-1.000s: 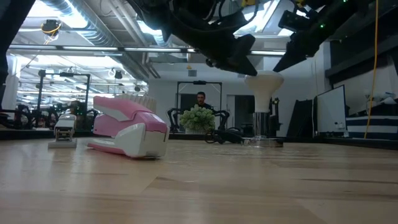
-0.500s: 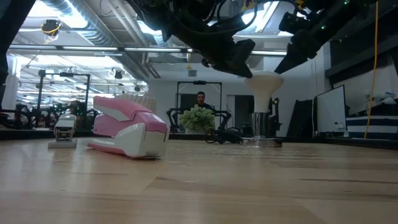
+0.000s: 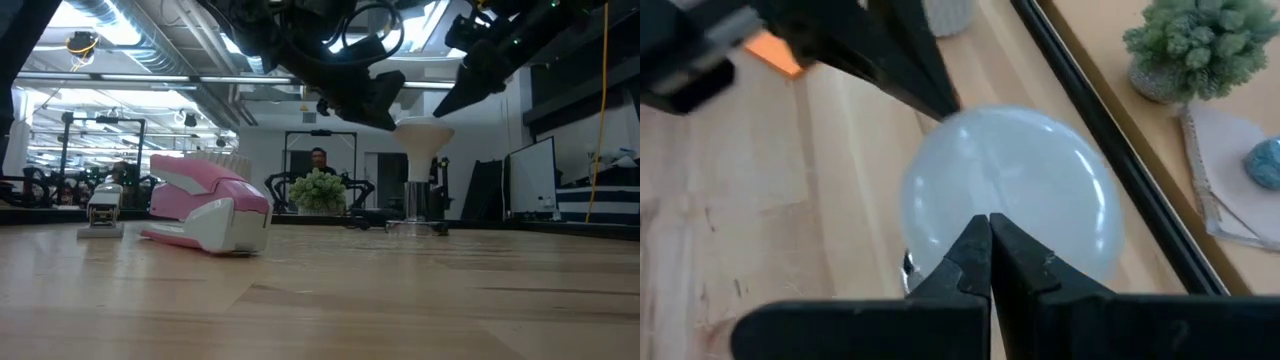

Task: Screw lightbulb
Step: Insert the lightbulb into the lamp

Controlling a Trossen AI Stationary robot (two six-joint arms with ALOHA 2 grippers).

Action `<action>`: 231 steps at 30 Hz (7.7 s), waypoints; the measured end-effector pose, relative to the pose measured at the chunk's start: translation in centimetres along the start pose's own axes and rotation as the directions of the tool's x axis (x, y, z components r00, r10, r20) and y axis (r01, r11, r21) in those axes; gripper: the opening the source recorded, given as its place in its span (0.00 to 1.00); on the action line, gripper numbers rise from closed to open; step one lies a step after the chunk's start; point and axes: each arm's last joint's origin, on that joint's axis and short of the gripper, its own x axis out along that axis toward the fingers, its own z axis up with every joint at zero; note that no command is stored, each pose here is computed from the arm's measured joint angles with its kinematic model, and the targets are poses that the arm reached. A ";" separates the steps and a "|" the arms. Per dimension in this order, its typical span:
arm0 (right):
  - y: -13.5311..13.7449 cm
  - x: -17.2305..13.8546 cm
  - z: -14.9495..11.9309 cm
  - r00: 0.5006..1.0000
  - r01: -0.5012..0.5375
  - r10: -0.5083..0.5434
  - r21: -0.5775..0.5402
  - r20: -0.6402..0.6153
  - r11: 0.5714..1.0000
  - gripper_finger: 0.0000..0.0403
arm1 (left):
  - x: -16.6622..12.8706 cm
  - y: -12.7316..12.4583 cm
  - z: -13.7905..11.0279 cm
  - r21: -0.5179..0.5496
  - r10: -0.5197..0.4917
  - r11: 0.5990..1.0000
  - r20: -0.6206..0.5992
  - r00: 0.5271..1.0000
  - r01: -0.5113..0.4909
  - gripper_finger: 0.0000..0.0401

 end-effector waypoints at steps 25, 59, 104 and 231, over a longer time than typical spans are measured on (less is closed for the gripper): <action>-1.0 -1.0 1.3 0.965 0.257 -0.261 -0.131 -0.010 0.957 0.01 | -1.0 -1.5 -0.1 0.052 0.087 0.995 -0.024 0.996 -0.086 0.00; -2.7 0.9 0.8 0.966 0.235 -0.248 -0.152 -0.072 0.960 0.01 | -1.9 -2.6 1.3 0.057 -0.129 0.991 0.082 0.988 0.125 0.00; -9.0 1.5 -1.0 0.969 -0.236 0.226 0.098 0.099 0.967 0.01 | -1.4 -1.6 1.1 0.047 -0.106 0.994 0.059 0.993 0.104 0.00; -10.0 1.7 0.8 0.995 -0.081 0.073 0.125 0.069 0.989 0.01 | -0.8 -0.6 1.3 0.007 -0.044 0.999 0.094 0.995 0.044 0.00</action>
